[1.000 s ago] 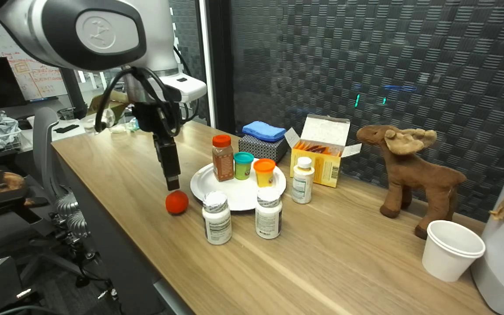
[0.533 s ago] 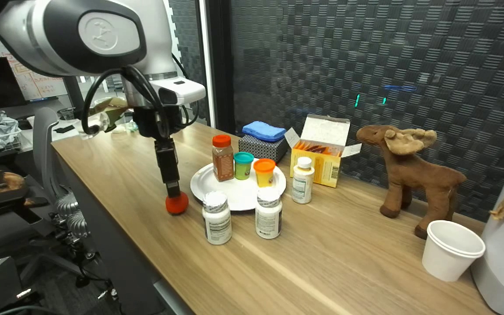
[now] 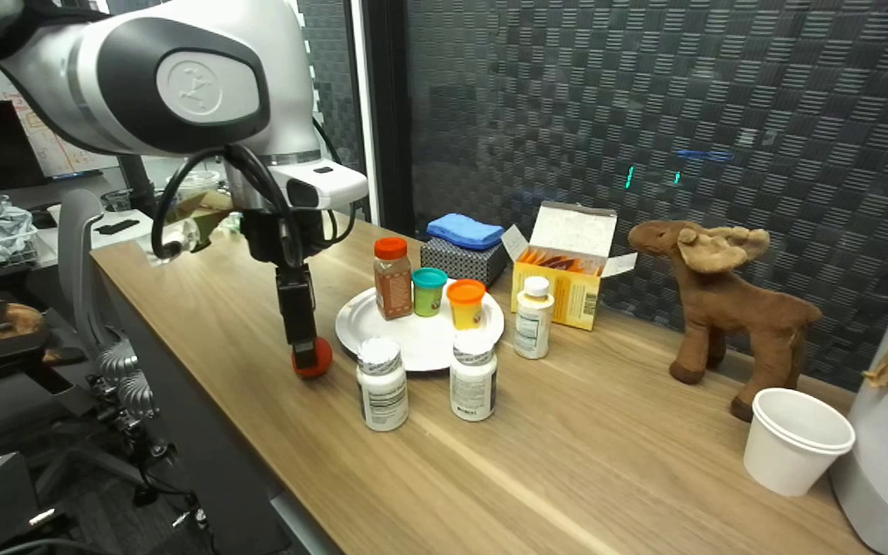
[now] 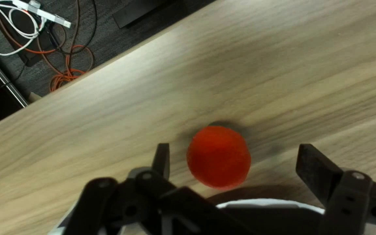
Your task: Put the bottles on the tray
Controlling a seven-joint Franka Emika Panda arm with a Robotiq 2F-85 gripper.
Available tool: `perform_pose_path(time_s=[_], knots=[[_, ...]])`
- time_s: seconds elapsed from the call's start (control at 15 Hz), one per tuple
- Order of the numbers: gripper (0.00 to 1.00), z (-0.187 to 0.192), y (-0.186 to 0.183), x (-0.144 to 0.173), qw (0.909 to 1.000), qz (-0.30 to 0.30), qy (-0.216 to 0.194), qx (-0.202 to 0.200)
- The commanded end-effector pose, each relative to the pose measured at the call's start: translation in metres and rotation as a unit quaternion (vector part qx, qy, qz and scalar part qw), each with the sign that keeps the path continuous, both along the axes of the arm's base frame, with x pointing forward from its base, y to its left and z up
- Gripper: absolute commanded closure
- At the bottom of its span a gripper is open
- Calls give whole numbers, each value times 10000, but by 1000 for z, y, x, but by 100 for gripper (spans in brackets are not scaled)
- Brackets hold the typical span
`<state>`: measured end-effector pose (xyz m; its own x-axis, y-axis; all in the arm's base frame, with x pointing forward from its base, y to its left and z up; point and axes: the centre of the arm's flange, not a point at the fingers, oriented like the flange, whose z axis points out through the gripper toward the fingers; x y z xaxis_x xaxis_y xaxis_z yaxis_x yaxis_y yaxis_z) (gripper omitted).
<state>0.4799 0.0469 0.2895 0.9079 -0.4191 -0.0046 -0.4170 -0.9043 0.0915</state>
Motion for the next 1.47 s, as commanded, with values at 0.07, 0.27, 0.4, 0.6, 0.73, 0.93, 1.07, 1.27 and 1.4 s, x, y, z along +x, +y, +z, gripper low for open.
perform_pose_path(time_s=[0.07,0.27,0.4,0.6,0.73,0.93,1.07,1.27,1.4], knots=[[27,-2,-5,9,10000,-79,34,-14],[51,-2,-4,6,9999,-85,72,39],[67,1,-3,1,9999,-127,59,56],[74,11,-3,-8,9999,-148,-36,58],[74,26,-5,-13,9996,-194,-216,-34],[74,46,-20,6,9980,-299,-534,-131],[74,54,-32,25,9966,-309,-765,-91],[74,58,-49,57,9929,-333,-1140,50],[74,59,-55,72,9911,-282,-1302,73]])
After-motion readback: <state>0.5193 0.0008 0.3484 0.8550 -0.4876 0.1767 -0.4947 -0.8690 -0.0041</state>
